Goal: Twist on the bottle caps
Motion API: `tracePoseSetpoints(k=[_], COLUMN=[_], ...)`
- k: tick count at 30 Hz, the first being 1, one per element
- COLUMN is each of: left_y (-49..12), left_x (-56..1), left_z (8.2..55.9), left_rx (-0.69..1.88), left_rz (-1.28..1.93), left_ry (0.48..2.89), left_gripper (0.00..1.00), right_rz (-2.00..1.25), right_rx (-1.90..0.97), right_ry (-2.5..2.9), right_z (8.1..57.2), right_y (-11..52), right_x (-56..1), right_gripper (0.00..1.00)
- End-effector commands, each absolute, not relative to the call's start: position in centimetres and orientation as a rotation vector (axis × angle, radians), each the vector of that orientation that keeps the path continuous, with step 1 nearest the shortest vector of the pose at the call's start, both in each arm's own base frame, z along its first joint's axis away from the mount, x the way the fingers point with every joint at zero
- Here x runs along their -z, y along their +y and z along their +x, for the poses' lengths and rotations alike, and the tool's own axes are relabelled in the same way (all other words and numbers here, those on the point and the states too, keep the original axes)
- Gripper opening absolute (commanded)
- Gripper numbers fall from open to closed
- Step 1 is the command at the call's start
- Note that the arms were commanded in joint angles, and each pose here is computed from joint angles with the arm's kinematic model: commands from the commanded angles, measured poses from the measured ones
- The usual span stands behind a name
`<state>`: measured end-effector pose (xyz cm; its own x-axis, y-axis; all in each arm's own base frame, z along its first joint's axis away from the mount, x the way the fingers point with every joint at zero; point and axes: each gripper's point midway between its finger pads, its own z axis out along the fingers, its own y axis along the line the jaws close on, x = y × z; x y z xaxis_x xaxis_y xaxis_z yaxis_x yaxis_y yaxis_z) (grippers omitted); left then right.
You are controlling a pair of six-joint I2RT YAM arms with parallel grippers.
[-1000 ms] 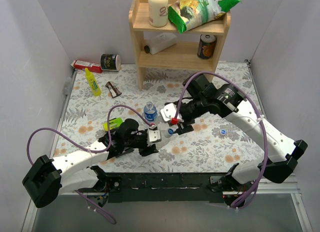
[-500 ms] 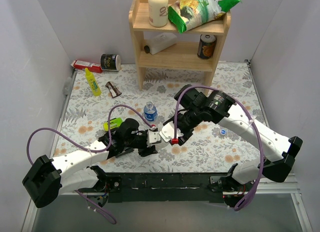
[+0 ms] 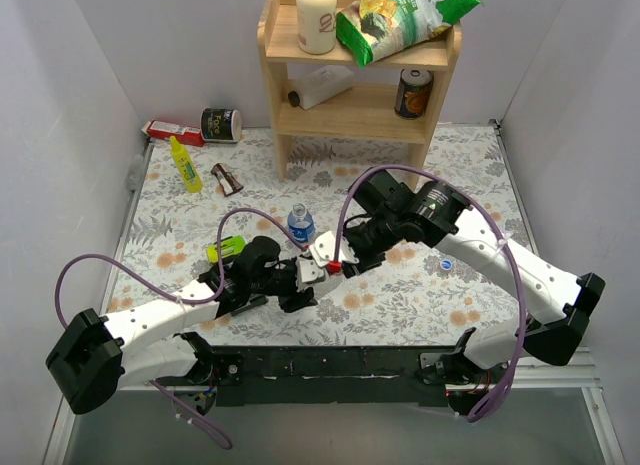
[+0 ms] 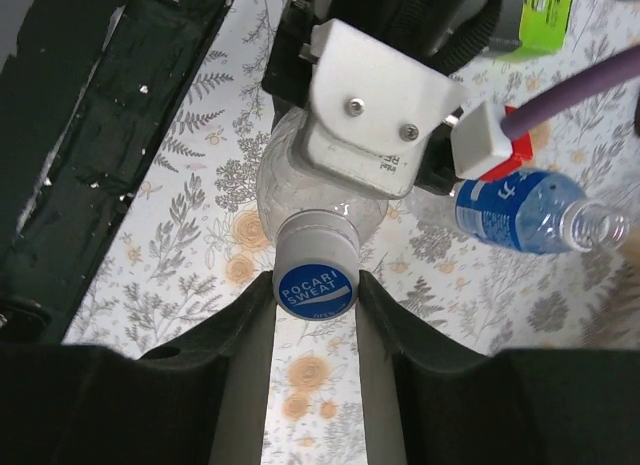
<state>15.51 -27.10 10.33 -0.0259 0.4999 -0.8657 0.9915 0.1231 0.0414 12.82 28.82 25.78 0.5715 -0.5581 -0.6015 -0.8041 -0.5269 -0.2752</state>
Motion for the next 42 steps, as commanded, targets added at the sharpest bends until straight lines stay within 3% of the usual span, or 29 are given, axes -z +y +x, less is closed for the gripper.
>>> tracePoseSetpoints(k=[1, 5, 10, 13, 14, 16, 17, 20, 24, 29, 34, 42], left_y=[-27.9, -26.6, -25.9, -26.3, -26.4, -26.4, -26.4, -26.3, -26.1, -25.5, -25.2, -26.1], left_x=[-14.7, -14.8, -13.6, -12.4, -12.1, -11.4, -11.2, -10.7, -10.4, -10.5, -10.6, -11.4], left_z=[20.0, 22.6, 23.0, 21.4, 20.9, 19.4, 18.9, 17.2, 15.5, 14.0, 13.7, 14.2], left_rx=[0.720, 0.601, 0.548, 0.611, 0.627, 0.678, 0.693, 0.735, 0.760, 0.776, 0.770, 0.806], left_rz=[1.147, 0.925, 0.912, 1.005, 1.034, 1.120, 1.149, 1.287, 1.528, 1.707, 1.745, 1.680], left_ry=[1.666, 1.777, 1.835, 1.865, 1.870, 1.884, 1.883, 1.848, 1.743, 1.657, 1.641, 1.677], left_gripper=[0.00, 0.00, 0.00, 0.00, 0.00, 0.00, 0.00, 0.00, 0.00, 0.00, 0.00, 0.00], right_rz=[-2.132, -1.865, -1.448, -1.546, -1.570, -1.659, -1.698, -1.824, -1.911, -2.029, -2.162, -2.250], right_rx=[-0.842, -1.110, -1.361, -1.334, -1.270, -1.152, -1.084, -0.953, -0.790, -0.600, -0.616, -0.608], right_ry=[1.449, 1.788, 2.137, 1.978, 1.947, 1.807, 1.779, 1.661, 1.402, 1.119, 0.987, 0.828], right_z=[10.9, 12.0, 15.4, 16.2, 16.8, 17.4, 17.6, 16.8, 16.0, 15.6, 13.6, 10.6], right_y=[29.8, 29.6, 29.3, 29.5, 29.3, 28.5, 27.9, 25.8, 24.6, 26.5, 27.4, 27.2], right_x=[-25.0, -23.9, -23.4, -25.9, -26.5, -28.9, -29.2, -29.3, -29.4, -28.1, -27.4, -25.7], right_gripper=[0.29, 0.28, 0.33, 0.51, 0.63, 0.72, 0.88, 0.92, 0.92, 0.81, 0.62, 0.57])
